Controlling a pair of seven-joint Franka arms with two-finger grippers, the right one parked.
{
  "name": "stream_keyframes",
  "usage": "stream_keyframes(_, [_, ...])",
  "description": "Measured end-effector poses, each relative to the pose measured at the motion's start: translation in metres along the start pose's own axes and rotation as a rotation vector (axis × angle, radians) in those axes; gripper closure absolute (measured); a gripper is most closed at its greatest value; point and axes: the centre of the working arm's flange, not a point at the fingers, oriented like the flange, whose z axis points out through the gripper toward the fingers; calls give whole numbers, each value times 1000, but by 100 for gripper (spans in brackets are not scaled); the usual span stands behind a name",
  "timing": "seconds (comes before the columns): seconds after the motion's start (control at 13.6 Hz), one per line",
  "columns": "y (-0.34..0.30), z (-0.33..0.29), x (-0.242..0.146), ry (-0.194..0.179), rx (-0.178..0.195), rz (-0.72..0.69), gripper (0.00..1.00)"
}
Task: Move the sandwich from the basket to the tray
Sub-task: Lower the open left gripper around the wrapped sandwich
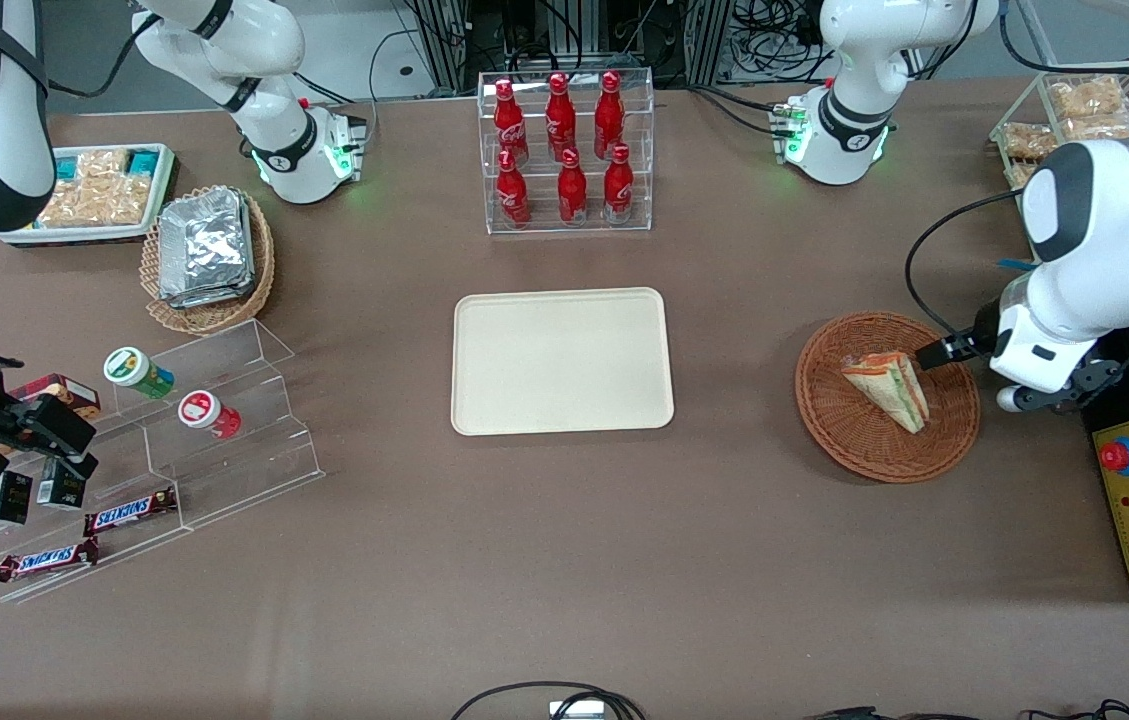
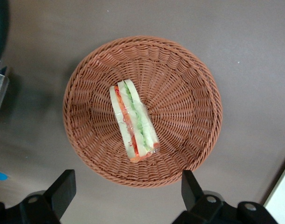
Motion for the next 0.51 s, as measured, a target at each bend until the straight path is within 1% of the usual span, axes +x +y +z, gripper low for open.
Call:
stream_keyframes(0.22, [-1,31,-7,16,-7,-52,0])
stream_keyframes(0.51, [-3,56,-12,41,-16,-155,0])
